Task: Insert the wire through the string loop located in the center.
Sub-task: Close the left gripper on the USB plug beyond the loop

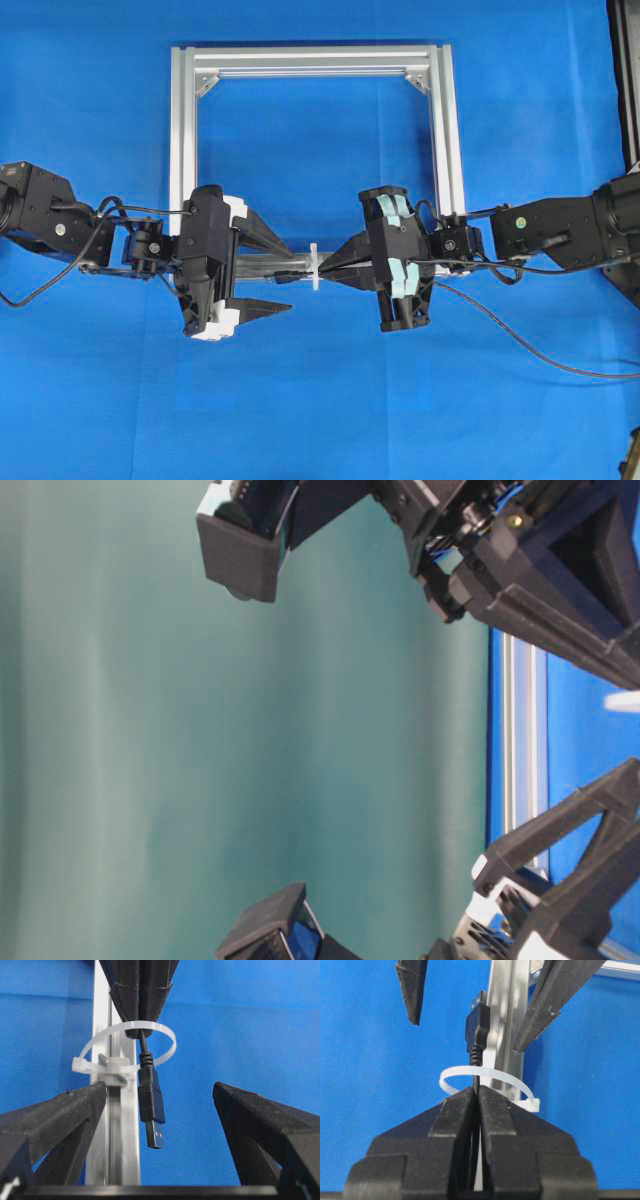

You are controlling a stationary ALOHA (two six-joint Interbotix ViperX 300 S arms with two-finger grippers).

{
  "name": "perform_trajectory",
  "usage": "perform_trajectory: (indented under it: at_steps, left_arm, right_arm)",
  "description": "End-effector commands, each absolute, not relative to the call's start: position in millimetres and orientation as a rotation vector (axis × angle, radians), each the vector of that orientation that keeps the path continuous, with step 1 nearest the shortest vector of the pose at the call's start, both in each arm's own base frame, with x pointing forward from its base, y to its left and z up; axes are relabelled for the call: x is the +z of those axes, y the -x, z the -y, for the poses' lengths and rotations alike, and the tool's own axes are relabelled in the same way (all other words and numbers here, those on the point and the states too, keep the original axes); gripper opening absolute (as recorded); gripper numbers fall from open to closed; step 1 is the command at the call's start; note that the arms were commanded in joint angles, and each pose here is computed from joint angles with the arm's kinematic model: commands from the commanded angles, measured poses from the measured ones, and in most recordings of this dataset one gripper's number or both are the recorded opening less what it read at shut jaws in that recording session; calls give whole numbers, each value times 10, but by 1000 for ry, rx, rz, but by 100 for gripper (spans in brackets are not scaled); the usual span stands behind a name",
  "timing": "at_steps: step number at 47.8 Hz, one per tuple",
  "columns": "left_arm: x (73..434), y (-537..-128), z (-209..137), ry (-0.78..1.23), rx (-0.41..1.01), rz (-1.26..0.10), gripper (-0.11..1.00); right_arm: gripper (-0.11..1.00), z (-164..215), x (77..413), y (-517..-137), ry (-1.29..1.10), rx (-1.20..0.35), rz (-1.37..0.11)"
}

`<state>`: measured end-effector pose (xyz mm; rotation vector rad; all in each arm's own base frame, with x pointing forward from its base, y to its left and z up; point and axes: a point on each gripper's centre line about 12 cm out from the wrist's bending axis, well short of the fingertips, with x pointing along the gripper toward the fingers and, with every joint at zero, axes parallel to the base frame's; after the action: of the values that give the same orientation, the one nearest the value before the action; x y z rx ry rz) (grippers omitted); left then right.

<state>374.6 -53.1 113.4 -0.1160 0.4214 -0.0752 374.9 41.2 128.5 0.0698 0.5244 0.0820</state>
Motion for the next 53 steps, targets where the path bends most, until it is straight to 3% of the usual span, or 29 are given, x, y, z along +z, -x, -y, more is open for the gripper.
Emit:
perform_trajectory:
  at_steps: [1, 27, 31, 38, 42, 53]
  left_arm:
    - [1238, -3796, 551, 119, -81, -387, 92]
    - [1234, -3795, 551, 125, -80, -390, 88]
    - [1239, -3814, 561, 126, -81, -396, 74]
    - [1253, -3841, 549, 124, -78, -400, 30]
    - [1245, -3835, 548, 123, -78, -405, 10]
    - [1254, -3844, 549, 120, -79, -402, 9]
  right_arm:
    - [-3, -410, 1360, -3779, -71, 83, -497]
    - [-3, -410, 1354, -3774, -70, 83, -500]
    - [-3, -416, 1353, -3778, -70, 84, -500]
    - [-3, -409, 1359, -3779, -72, 82, -498]
    - [-3, -410, 1359, -3779, -71, 83, -498]
    - [-3, -409, 1353, -3773, -69, 83, -501]
